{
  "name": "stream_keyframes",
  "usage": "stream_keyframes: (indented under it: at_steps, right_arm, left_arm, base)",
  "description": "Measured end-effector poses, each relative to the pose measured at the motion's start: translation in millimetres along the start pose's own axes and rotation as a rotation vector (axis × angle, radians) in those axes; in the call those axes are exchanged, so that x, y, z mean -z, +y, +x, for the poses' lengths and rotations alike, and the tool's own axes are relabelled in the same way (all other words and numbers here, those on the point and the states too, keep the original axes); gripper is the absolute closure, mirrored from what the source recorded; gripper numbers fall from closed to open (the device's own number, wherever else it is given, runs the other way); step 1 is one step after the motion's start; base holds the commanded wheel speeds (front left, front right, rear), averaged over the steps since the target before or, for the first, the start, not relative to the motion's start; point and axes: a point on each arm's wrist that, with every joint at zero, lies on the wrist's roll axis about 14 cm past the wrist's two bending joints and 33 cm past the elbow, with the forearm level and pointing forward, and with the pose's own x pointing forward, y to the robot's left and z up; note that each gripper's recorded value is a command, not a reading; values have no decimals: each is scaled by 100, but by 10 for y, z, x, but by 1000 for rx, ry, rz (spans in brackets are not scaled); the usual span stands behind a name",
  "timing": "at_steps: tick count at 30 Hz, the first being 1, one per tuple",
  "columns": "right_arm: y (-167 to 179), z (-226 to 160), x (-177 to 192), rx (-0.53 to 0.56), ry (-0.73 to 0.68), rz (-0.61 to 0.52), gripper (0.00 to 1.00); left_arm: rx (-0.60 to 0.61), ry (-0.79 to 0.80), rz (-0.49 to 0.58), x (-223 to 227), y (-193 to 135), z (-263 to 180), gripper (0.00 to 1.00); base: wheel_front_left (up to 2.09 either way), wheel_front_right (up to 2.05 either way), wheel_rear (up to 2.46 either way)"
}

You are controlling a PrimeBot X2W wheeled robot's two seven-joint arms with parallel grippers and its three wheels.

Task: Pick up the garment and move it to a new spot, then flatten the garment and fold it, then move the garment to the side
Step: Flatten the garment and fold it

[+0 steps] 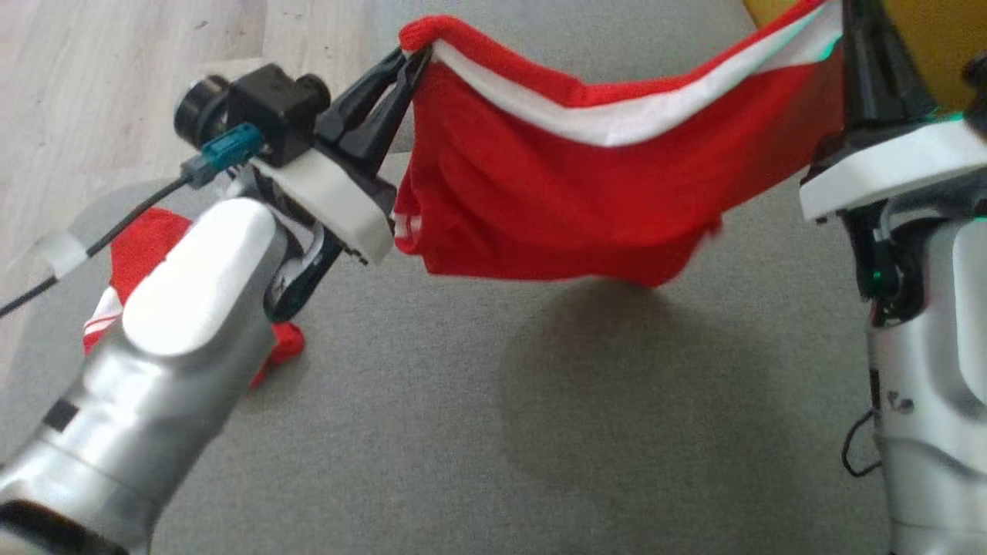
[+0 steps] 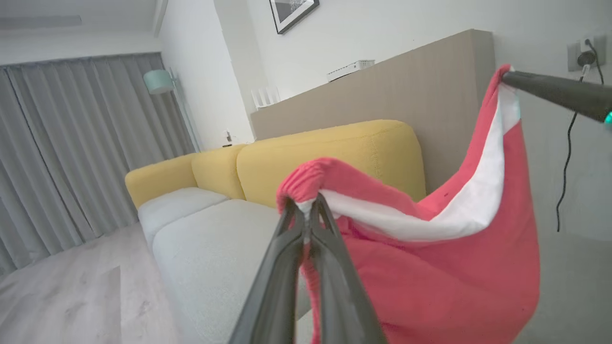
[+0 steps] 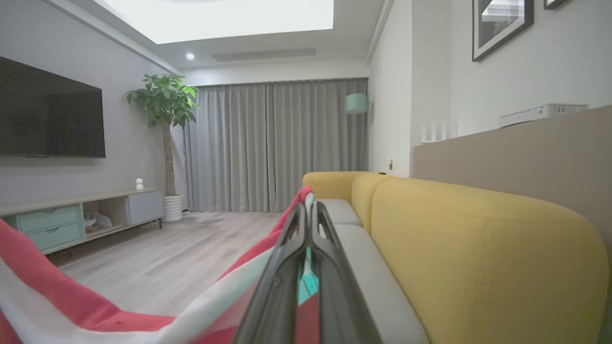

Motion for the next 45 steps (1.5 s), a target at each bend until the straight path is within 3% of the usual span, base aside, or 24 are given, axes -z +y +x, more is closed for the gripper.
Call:
stream_keyframes:
  at_steps: [8, 13, 20, 26, 30, 35, 41, 45]
  right_arm:
    - [-80, 24, 335, 5, 104, -6, 100]
    - [-24, 329, 581, -39, 161, -34, 100]
    - [-31, 1096, 510, -70, 69, -110, 100]
    - [-321, 1605, 603, 5, -5, -133, 100]
    - [-462, 1594, 903, 38, 60, -138, 100]
    - [-429, 1393, 1557, 27, 229, -126, 100]
    - [-525, 752, 2458, 9, 519, -162, 100]
    - [-632, 382, 2673, 29, 678, -145, 100]
  left_arm:
    - [-44, 59, -115, 312, 117, -49, 100]
    - [-103, 114, -187, 630, 414, 77, 100]
    - [-195, 77, -123, 692, 1069, 546, 100]
    - [-237, -80, -67, 508, 1444, 1122, 100]
    - [-222, -88, -83, 628, 1374, 1262, 100]
    - [-175, 5, -124, 1090, 1118, 1220, 100]
    - [-119, 226, -234, 2056, 528, 716, 100]
    - [-97, 267, -304, 2212, 207, 412, 100]
  base:
    - [0, 0, 0]
    - [0, 0, 0]
    - [0, 0, 0]
    - [0, 0, 0]
    - [0, 0, 0]
    - [0, 0, 0]
    - [0, 0, 0]
    - [0, 0, 0]
